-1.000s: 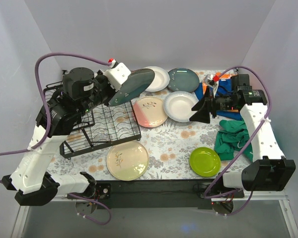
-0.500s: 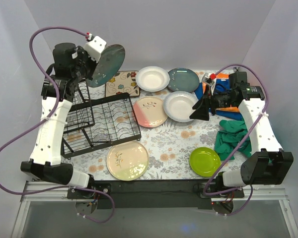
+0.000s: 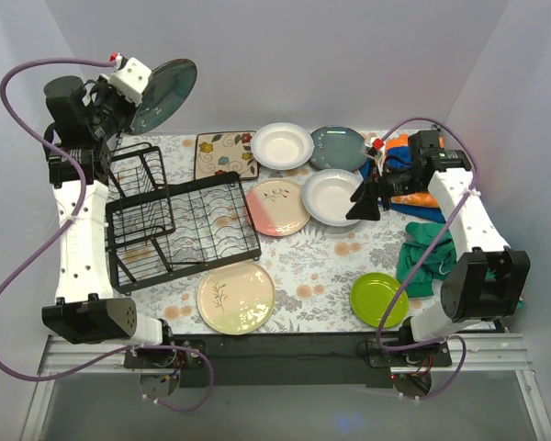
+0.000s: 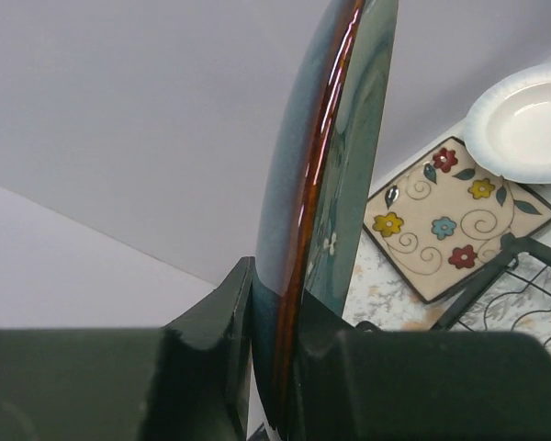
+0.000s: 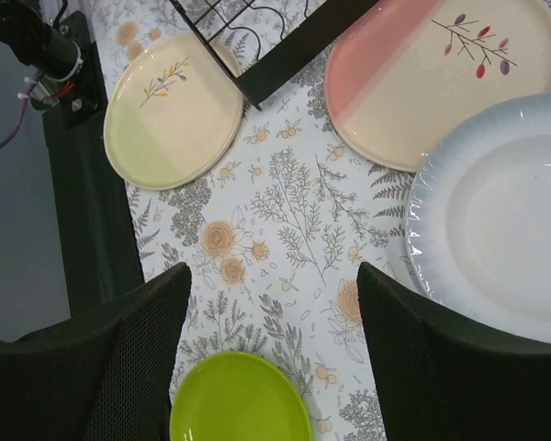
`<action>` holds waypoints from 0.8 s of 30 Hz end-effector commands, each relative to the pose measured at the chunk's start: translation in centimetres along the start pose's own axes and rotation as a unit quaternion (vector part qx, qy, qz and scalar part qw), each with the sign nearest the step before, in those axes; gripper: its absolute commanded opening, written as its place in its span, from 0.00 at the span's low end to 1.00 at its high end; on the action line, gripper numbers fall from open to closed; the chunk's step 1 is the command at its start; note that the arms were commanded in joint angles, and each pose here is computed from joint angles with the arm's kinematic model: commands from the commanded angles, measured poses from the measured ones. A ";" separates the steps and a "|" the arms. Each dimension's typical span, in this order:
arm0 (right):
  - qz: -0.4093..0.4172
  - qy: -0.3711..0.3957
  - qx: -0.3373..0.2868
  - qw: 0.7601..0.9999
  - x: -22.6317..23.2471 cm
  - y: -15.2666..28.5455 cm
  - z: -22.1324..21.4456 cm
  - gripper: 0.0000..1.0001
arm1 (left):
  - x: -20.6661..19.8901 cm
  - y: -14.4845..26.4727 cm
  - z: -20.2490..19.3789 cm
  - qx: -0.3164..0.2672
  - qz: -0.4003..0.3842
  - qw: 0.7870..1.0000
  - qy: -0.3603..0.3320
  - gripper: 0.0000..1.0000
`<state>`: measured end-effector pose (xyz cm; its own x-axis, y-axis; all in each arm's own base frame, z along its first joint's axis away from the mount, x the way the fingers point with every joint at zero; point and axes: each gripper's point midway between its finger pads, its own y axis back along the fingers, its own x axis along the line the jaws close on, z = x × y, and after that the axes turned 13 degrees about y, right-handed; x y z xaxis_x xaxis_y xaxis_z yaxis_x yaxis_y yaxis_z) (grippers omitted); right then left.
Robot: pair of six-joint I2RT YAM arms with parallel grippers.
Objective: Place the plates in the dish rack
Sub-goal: Pass the plate from the left arm to the right
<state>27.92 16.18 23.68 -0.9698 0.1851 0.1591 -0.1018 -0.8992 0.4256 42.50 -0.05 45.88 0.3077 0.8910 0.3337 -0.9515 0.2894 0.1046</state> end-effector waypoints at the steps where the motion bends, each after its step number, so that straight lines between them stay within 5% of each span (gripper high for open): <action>1: 0.022 0.097 0.004 0.995 -0.3 -1.2 0.9 0.79 | 1.3 4.6 9.2 -0.143 0.027 0.982 -0.118 0.00; 15: 0.111 0.230 -0.007 0.967 -2.3 -9.5 6.7 0.79 | 1.6 10.3 8.4 -0.088 0.070 0.983 -0.144 0.00; 24: 0.101 0.166 0.025 0.981 -3.9 -18.4 9.1 0.77 | 2.3 12.8 8.8 -0.066 0.109 0.980 -0.152 0.00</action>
<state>35.08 32.44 22.24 -0.9803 -0.1911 -0.0497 0.1479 -0.8776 0.4559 33.66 2.02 49.73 0.2204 0.8301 0.5121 -0.9739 0.2162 0.0687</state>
